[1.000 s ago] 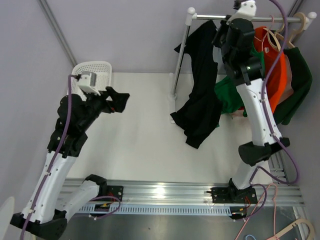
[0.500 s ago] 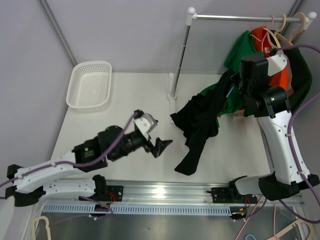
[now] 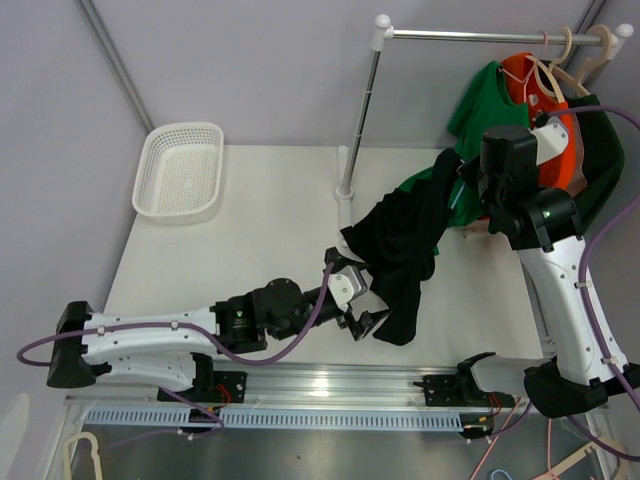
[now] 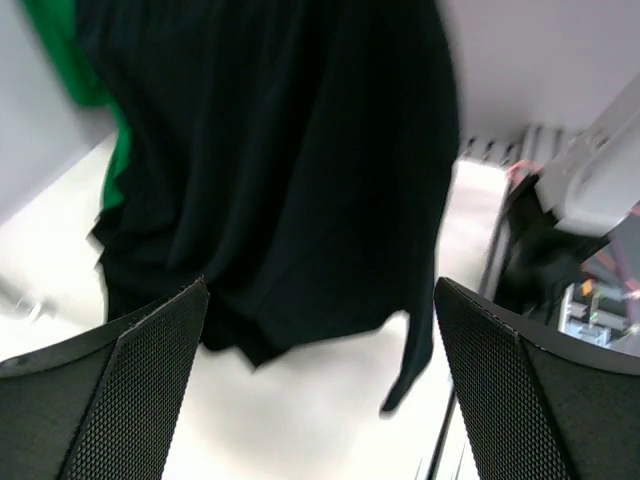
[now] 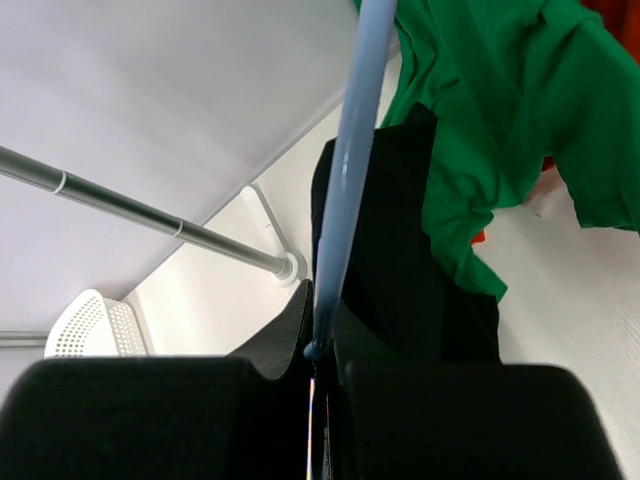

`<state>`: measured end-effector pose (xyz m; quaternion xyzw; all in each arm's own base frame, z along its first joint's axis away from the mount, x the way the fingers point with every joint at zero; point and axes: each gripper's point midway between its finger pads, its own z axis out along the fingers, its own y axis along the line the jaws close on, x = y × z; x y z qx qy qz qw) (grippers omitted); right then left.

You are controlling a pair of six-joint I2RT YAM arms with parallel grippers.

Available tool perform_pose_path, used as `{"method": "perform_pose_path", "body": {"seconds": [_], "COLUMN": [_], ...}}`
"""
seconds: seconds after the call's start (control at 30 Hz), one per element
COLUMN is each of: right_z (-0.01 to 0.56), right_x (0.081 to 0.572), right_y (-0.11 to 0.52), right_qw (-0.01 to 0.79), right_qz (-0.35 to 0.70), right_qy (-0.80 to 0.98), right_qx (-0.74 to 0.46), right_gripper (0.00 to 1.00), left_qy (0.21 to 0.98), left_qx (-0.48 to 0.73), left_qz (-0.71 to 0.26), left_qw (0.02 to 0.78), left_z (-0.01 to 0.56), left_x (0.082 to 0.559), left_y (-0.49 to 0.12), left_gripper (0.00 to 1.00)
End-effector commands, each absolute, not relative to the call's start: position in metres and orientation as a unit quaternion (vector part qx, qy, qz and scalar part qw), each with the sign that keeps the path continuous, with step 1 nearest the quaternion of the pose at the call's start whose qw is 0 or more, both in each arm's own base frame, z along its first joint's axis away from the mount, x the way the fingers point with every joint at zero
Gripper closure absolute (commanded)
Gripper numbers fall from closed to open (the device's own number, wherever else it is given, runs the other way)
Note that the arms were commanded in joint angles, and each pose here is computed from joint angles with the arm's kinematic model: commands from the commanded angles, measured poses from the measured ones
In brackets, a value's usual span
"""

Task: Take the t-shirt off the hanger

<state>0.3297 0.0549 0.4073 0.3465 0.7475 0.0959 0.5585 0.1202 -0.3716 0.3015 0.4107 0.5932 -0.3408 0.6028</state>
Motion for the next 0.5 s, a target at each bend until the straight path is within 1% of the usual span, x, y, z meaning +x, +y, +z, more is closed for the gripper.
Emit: {"method": "perform_pose_path", "body": {"seconds": [0.0, 0.13, 0.23, 0.33, 0.37, 0.4, 0.43, 0.47], "right_z": [0.439, 0.442, 0.444, 0.446, 0.447, 0.448, 0.448, 0.449], "right_x": [0.328, 0.329, 0.329, 0.329, 0.328, 0.328, 0.327, 0.328], "right_y": [0.059, 0.06, 0.061, 0.063, 0.064, 0.064, 0.065, 0.067], "right_qw": [0.589, 0.592, 0.594, 0.595, 0.594, 0.595, 0.595, 0.594], "right_qz": [0.143, 0.146, 0.147, 0.152, 0.156, 0.157, 0.159, 0.163], "right_qy": [0.713, 0.711, 0.712, 0.712, 0.712, 0.711, 0.711, 0.712], "right_qx": [0.353, 0.35, 0.345, 0.341, 0.34, 0.34, 0.339, 0.337], "right_gripper": [1.0, 1.0, 1.0, 1.0, 1.0, 1.0, 1.0, 1.0], "left_qy": [0.513, 0.498, 0.468, 0.483, 0.486, 0.496, 0.501, 0.508], "left_qx": [0.388, 0.404, 0.42, 0.423, 0.423, 0.429, 0.421, 0.418], "left_qz": [-0.41, -0.429, -0.455, -0.442, -0.434, -0.423, -0.416, -0.409], "left_qw": [0.647, 0.637, 0.631, 0.627, 0.63, 0.625, 0.631, 0.633], "left_z": [0.369, 0.367, 0.365, 0.356, 0.357, 0.346, 0.352, 0.349], "left_x": [0.105, 0.096, 0.08, 0.086, 0.09, 0.093, 0.099, 0.103], "left_y": [-0.392, -0.407, -0.414, -0.423, -0.426, -0.435, -0.438, -0.442], "left_gripper": [0.0, 0.01, 0.0, 0.01, 0.03, 0.07, 0.14, 0.3]}}
